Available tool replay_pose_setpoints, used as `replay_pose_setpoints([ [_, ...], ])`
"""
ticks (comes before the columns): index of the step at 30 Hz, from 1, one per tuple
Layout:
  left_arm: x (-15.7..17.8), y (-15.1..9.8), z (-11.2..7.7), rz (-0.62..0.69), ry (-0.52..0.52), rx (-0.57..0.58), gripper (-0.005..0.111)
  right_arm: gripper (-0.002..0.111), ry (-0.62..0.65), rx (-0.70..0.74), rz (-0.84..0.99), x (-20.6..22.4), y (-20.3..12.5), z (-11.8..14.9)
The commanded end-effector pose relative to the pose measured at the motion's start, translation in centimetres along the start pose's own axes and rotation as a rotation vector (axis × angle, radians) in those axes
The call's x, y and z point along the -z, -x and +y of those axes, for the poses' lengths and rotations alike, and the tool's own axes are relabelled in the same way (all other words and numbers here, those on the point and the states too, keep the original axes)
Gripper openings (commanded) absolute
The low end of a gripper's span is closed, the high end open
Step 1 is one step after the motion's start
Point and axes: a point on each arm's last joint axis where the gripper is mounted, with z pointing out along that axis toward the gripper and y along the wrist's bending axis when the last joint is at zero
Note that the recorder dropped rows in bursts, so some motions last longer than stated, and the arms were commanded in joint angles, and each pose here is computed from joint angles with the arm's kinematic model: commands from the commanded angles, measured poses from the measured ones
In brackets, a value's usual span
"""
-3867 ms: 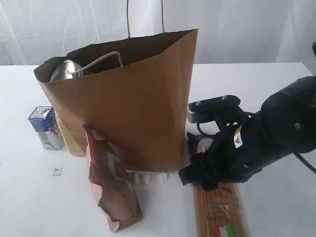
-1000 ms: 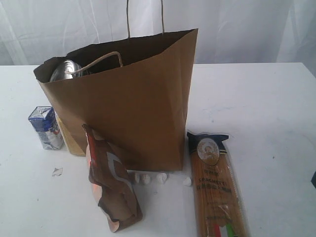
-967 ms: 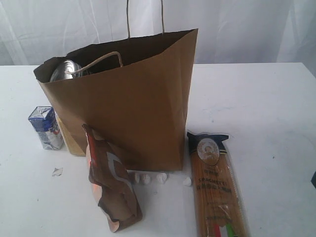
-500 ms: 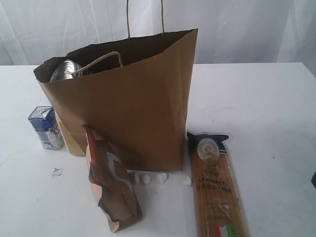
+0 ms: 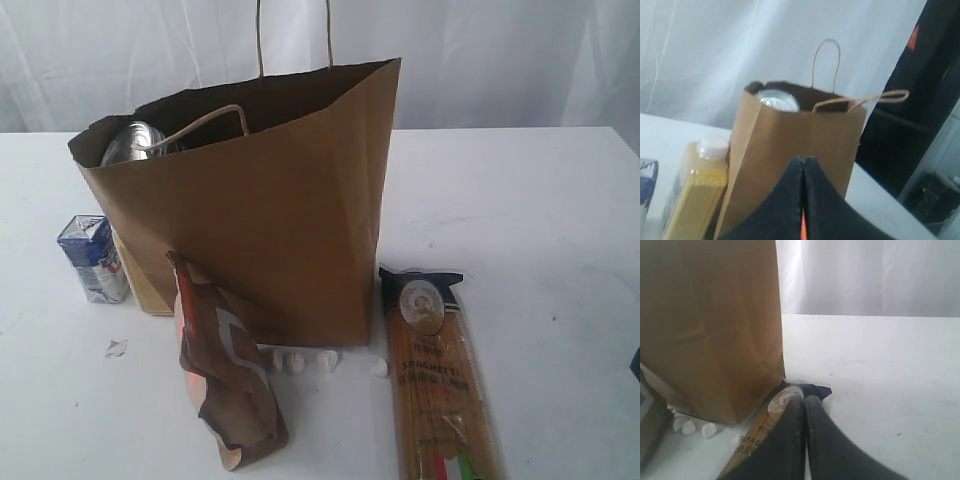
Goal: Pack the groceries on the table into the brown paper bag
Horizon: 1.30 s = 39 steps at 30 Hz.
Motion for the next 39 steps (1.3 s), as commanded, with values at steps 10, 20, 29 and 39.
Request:
replay_pose_setpoints([
  [10,-0.7,7.4,-4.7,0.367,0.061,-0.049,0.000,0.000,-0.003,0.006,-0.002,0.0,-0.1,0.0],
  [20,-7.8,16.1,-3.4,0.688,0.681,-0.528,0.017,0.000,-0.003,0.006,-0.002,0.0,-0.1,0.0],
  [29,-16.0,11.8,-1.1,0.808,0.761,-0.545,0.060,0.000,-0.003,0.006,-0.002,0.0,-0.1,0.0],
  [39,-19.1,8.3,3.0,0.956,0.790,-0.301,0.064,0.000,-0.003,0.006,-0.002,0.0,-0.1,0.0],
])
